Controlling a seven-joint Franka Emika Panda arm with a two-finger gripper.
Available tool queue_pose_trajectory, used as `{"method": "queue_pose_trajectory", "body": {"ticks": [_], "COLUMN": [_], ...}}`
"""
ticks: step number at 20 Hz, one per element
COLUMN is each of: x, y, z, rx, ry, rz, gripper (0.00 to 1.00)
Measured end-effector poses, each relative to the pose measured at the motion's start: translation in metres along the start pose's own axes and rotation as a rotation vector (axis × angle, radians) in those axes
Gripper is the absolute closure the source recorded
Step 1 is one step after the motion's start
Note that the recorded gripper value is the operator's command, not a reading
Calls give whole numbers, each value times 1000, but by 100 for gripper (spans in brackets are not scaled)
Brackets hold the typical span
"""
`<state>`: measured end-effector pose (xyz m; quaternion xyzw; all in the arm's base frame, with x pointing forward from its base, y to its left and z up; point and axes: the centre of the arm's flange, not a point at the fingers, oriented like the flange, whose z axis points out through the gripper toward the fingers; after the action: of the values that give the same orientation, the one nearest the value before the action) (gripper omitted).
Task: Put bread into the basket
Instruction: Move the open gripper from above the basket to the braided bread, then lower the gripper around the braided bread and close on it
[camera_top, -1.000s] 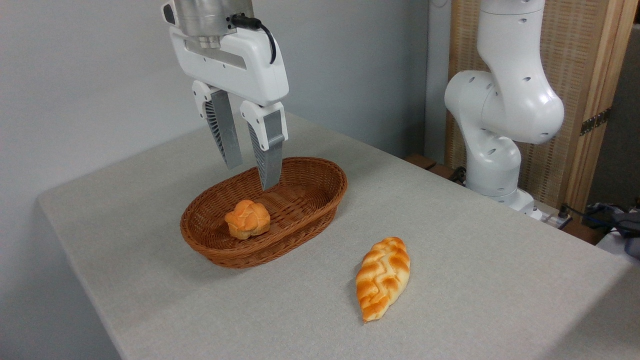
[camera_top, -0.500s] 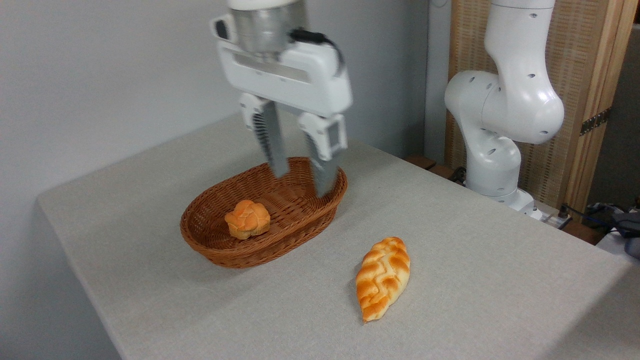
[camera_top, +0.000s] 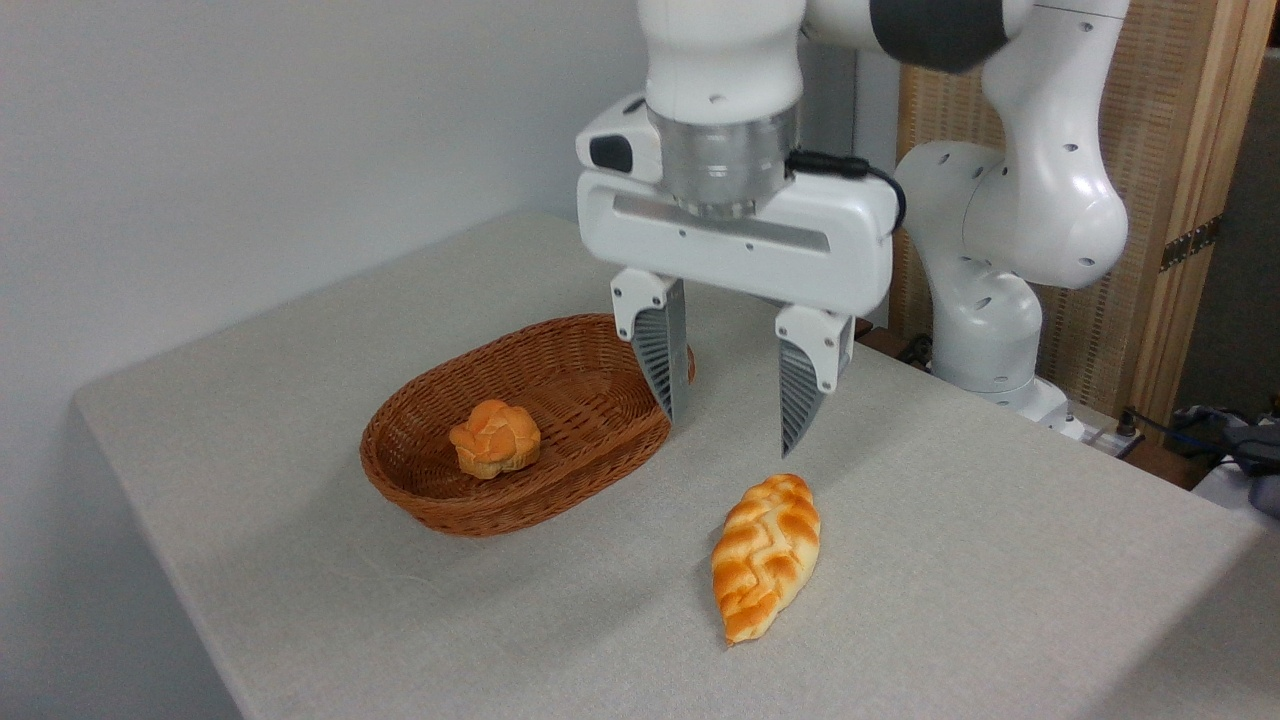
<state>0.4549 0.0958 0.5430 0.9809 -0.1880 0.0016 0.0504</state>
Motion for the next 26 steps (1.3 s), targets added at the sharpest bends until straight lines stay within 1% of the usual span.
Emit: {"method": "queue_pose_trajectory", "body": {"ticks": [2, 5, 7, 8, 10, 11, 15, 19, 22, 26], "x": [1, 6, 7, 5, 1, 1, 15, 24, 23, 16], "y": [1, 5, 5, 0, -10, -11, 1, 8, 8, 6], "z": [16, 45, 58, 61, 65, 70, 94, 110, 115, 127], "rx": [4, 7, 8, 19, 57, 70, 74, 69, 84, 109], "ry": [7, 7, -5, -17, -51, -70, -132, -167, -187, -234], "rz": [-25, -25, -22, -24, -17, -7, 37, 59, 77, 103], "gripper": [1, 0, 0, 0, 0, 0, 0, 0, 0, 0]}}
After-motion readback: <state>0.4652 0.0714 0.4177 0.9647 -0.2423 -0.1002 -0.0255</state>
